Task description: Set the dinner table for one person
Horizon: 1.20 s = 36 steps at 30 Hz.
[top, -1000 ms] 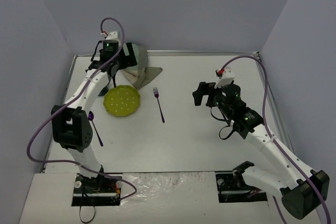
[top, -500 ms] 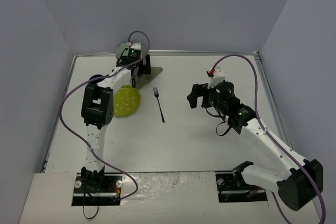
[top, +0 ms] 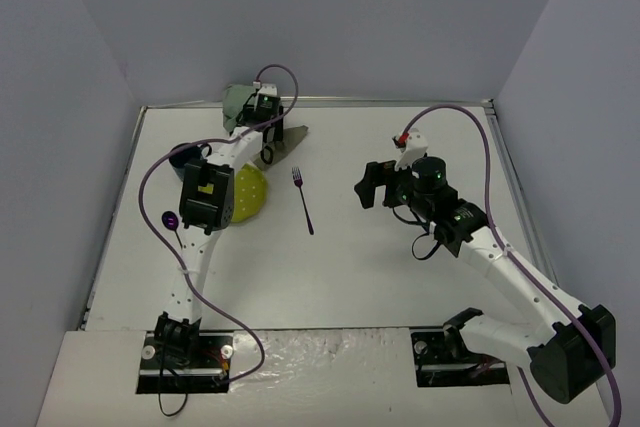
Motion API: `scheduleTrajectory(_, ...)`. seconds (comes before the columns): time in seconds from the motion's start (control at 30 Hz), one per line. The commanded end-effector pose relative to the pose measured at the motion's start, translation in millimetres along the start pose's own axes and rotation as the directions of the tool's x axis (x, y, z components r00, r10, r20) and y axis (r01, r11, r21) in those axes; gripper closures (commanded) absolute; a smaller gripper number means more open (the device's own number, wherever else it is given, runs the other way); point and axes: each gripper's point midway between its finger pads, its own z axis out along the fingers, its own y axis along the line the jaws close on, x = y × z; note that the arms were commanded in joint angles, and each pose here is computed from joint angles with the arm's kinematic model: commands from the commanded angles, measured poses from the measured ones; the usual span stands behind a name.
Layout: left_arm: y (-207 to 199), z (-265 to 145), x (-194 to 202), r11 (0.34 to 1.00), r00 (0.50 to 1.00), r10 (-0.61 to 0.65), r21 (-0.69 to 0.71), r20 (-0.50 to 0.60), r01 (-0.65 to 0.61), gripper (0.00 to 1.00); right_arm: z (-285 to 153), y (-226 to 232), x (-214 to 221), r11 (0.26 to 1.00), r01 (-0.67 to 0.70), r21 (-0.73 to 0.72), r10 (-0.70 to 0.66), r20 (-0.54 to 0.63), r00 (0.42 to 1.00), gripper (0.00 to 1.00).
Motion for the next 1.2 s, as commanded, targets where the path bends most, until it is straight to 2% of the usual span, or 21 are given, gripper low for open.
scheduleTrajectory(0.0, 4.8, -14.6, -39.0, 1.000, 0.998, 0.000, -0.010, 0.056, 0.001, 0.59, -8.2, 13.7, -27.4, 0.999, 0.004, -0.053, 0.001, 0.103, 0.995, 0.00)
scheduleTrajectory(0.1, -7.3, -18.4, -49.2, 0.998, 0.998, -0.024, 0.052, 0.063, 0.021, 0.99, -10.3, 13.0, -29.9, 0.999, 0.009, -0.047, -0.004, 0.113, 0.994, 0.00)
scheduleTrajectory(0.27, -51.4, -78.6, -122.0, 0.957, 0.973, -0.140, 0.278, 0.182, 0.086, 1.00, -16.5, 5.5, -39.5, 1.000, 0.012, -0.002, -0.011, 0.151, 0.988, 0.00)
scheduleTrajectory(0.43, -115.8, -190.8, -187.2, 0.844, 0.930, -0.231, 0.535, 0.285, 0.045, 1.00, -28.7, -10.2, -51.2, 0.996, -0.013, 0.091, -0.006, 0.204, 0.979, 0.00)
scheduleTrajectory(0.57, -160.2, -271.0, -193.8, 0.779, 0.919, -0.229, 0.627, 0.321, -0.025, 1.00, -47.8, -24.5, -61.7, 0.983, -0.064, 0.169, 0.018, 0.263, 0.965, 0.00)
scheduleTrajectory(0.63, -175.3, -282.5, -177.8, 0.768, 0.927, -0.211, 0.639, 0.309, -0.038, 1.00, -57.5, -31.6, -66.0, 0.974, -0.093, 0.206, 0.029, 0.294, 0.955, 0.00)
scheduleTrajectory(0.7, -199.3, -319.2, -165.2, 0.742, 0.922, -0.209, 0.667, 0.325, -0.067, 1.00, -66.8, -38.8, -64.6, 0.962, -0.135, 0.236, 0.055, 0.314, 0.948, 0.00)
scheduleTrajectory(0.77, -216.9, -337.1, -145.2, 0.731, 0.921, -0.210, 0.678, 0.328, -0.075, 1.00, -74.6, -46.3, -62.6, 0.948, -0.175, 0.266, 0.079, 0.336, 0.939, 0.00)
scheduleTrajectory(0.8, -226.4, -344.5, -134.9, 0.721, 0.915, -0.224, 0.689, 0.334, -0.075, 0.98, -78.7, -51.1, -60.7, 0.938, -0.197, 0.285, 0.090, 0.347, 0.934, 0.00)
scheduleTrajectory(0.83, -233.8, -347.7, -128.8, 0.710, 0.903, -0.253, 0.701, 0.347, -0.071, 0.92, -81.2, -52.7, -57.6, 0.934, -0.208, 0.289, 0.100, 0.347, 0.932, 0.00)
scheduleTrajectory(0.9, -240.9, -327.6, -79.6, 0.729, 0.927, -0.239, 0.684, 0.289, -0.025, 0.82, -85.2, -62.6, -43.9, 0.913, -0.237, 0.331, 0.121, 0.336, 0.934, 0.00)
scheduleTrajectory(1.03, -250.1, -292.2, -7.3, 0.727, 0.961, -0.244, 0.681, 0.131, 0.091, 0.62, -82.5, -70.2, -23.4, 0.894, -0.268, 0.359, 0.160, 0.303, 0.939, 0.00)
scheduleTrajectory(1.17, -237.7, -268.9, 42.9, 0.760, 0.982, -0.182, 0.641, 0.059, 0.102, 0.39, -76.4, -75.4, -7.0, 0.879, -0.291, 0.378, 0.195, 0.272, 0.942, 0.00)
